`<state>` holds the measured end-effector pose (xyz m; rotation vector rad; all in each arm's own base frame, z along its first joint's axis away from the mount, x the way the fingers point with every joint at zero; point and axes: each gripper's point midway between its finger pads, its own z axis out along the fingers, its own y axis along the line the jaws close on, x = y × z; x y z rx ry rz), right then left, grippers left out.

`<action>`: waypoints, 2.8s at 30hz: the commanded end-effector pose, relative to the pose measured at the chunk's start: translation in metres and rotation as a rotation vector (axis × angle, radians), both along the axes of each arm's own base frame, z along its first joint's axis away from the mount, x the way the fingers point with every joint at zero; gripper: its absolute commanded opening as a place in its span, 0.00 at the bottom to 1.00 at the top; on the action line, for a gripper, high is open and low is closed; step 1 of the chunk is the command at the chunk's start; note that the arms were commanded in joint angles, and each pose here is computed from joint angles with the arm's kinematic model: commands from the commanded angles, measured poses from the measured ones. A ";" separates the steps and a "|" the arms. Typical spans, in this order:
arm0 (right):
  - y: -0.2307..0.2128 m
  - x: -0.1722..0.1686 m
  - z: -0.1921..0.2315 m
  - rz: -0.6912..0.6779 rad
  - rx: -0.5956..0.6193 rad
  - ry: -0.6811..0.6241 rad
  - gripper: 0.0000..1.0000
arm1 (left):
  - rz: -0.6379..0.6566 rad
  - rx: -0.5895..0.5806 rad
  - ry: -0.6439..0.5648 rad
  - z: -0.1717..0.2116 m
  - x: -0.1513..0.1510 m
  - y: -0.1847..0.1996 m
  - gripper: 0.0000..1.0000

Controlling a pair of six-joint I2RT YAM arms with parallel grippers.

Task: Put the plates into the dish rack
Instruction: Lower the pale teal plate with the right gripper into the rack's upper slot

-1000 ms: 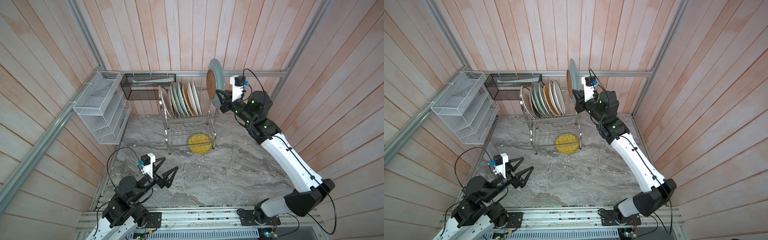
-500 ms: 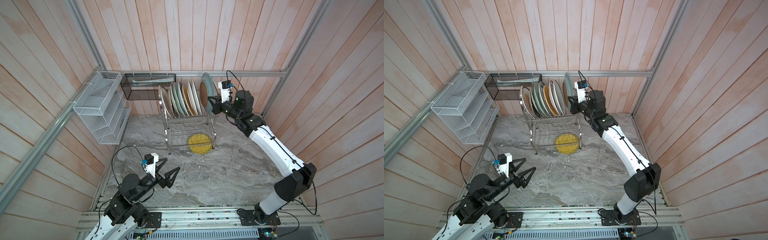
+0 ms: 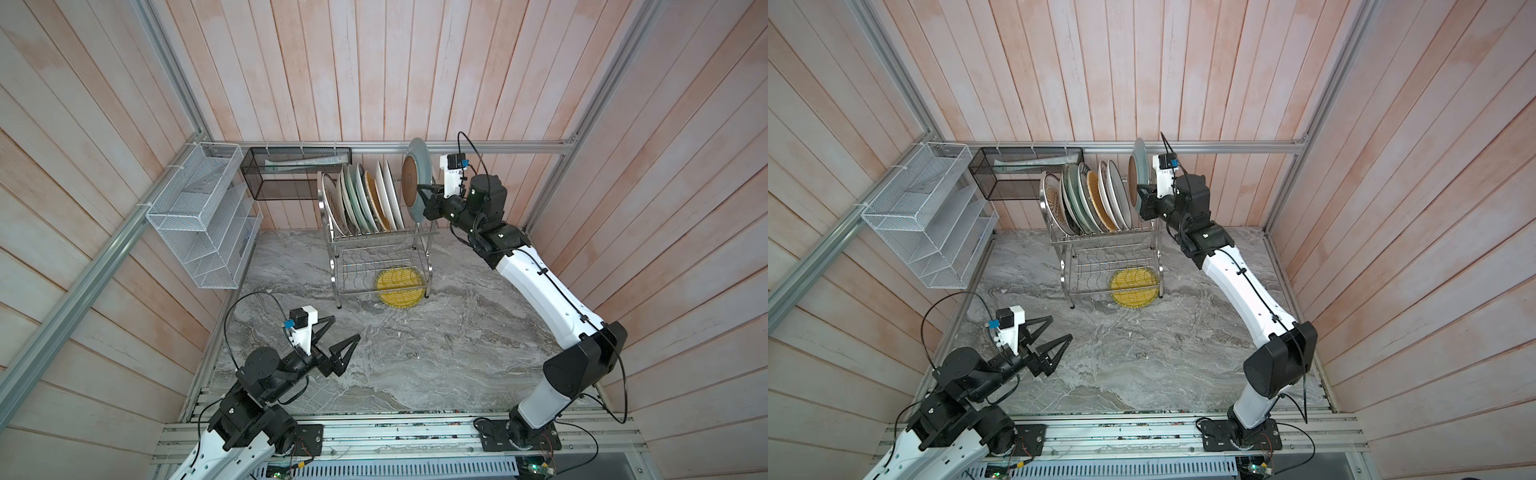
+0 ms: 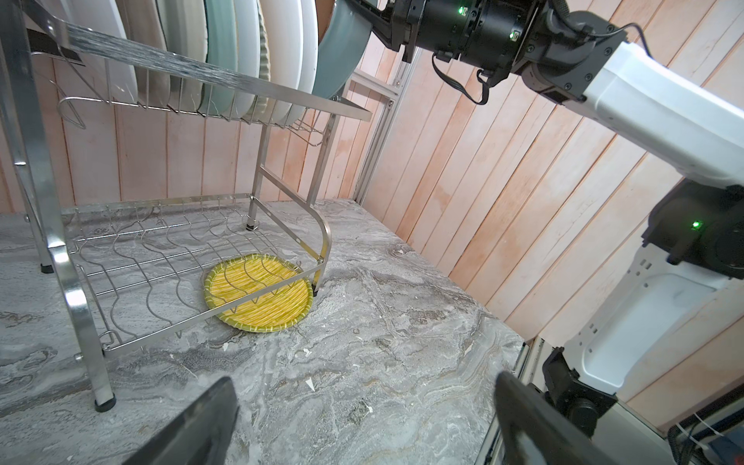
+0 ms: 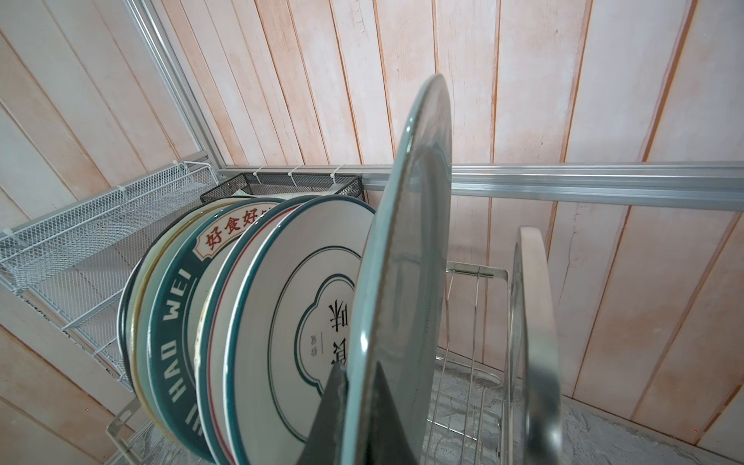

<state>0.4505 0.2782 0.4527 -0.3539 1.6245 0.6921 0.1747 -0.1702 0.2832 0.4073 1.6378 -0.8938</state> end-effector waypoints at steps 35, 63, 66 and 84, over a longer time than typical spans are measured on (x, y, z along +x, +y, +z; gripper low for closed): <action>0.015 -0.005 0.037 -0.042 -0.026 -0.121 0.00 | -0.025 0.016 0.007 -0.006 -0.002 -0.003 1.00; -0.003 -0.041 0.083 -0.006 0.034 -0.211 0.00 | -0.016 0.021 0.027 -0.011 0.001 -0.004 1.00; 0.000 -0.036 0.075 -0.002 0.032 -0.195 0.00 | -0.016 0.020 0.026 -0.010 0.001 -0.004 1.00; 0.012 -0.009 0.025 -0.006 -0.009 -0.096 0.00 | -0.015 0.017 0.019 -0.009 0.000 -0.003 1.00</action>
